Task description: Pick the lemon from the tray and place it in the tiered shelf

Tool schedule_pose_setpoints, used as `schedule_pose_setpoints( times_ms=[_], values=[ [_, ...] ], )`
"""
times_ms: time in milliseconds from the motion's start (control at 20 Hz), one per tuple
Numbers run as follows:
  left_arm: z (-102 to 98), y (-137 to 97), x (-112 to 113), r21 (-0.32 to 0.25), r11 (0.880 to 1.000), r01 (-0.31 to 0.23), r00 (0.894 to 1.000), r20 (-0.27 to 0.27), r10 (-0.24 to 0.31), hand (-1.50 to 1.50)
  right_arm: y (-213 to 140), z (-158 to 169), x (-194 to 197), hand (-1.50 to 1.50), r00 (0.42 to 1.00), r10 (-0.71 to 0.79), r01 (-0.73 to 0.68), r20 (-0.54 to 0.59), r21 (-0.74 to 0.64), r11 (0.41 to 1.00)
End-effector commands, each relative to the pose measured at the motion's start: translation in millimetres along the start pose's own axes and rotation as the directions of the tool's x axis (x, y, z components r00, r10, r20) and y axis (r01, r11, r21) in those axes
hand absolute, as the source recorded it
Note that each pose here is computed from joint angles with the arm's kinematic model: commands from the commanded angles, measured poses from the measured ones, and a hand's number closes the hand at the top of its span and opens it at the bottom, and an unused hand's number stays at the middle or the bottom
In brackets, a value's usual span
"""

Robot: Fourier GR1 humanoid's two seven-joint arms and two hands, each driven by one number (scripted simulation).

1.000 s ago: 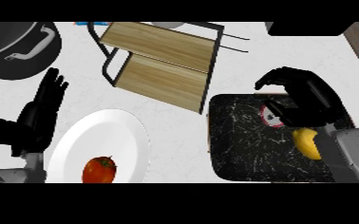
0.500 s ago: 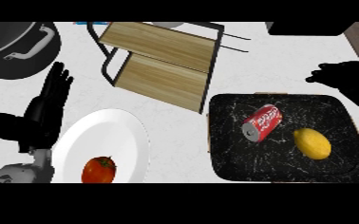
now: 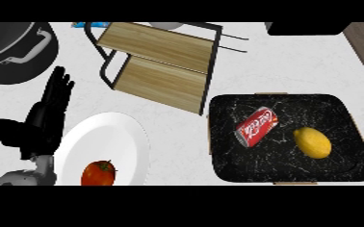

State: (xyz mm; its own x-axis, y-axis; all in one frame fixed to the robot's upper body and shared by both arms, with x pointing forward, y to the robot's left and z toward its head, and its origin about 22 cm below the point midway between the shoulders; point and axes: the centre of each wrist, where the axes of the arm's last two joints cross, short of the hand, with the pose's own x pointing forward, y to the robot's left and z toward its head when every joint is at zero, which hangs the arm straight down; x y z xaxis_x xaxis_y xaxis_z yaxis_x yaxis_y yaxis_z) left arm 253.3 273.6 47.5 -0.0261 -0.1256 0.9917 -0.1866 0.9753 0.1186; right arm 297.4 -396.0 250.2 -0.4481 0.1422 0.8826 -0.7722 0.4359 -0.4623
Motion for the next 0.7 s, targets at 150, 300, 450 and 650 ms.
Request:
schedule_pose_setpoints(
  times_ms=[150,300,450,650],
  values=[
    [2,-5,1,0.006,1.000,0.000,1.000,0.003,0.000,0.00,25,-22,60,-1.50,0.920,0.387,-0.366,-0.063,0.214,0.906],
    [1,-4,13,0.012,1.000,0.002,1.000,0.007,-0.002,0.00,46,-12,53,-1.50,0.900,0.421,-0.392,-0.109,0.216,0.894],
    [-1,1,11,-0.001,1.000,0.002,1.000,0.014,-0.002,0.00,69,-19,40,-1.50,0.882,0.453,-0.423,-0.126,0.212,0.881],
    [-1,-1,6,-0.009,1.000,-0.009,1.000,0.009,0.009,0.00,85,-30,46,-1.50,0.791,0.584,-0.544,-0.181,0.227,0.808]
  ],
)
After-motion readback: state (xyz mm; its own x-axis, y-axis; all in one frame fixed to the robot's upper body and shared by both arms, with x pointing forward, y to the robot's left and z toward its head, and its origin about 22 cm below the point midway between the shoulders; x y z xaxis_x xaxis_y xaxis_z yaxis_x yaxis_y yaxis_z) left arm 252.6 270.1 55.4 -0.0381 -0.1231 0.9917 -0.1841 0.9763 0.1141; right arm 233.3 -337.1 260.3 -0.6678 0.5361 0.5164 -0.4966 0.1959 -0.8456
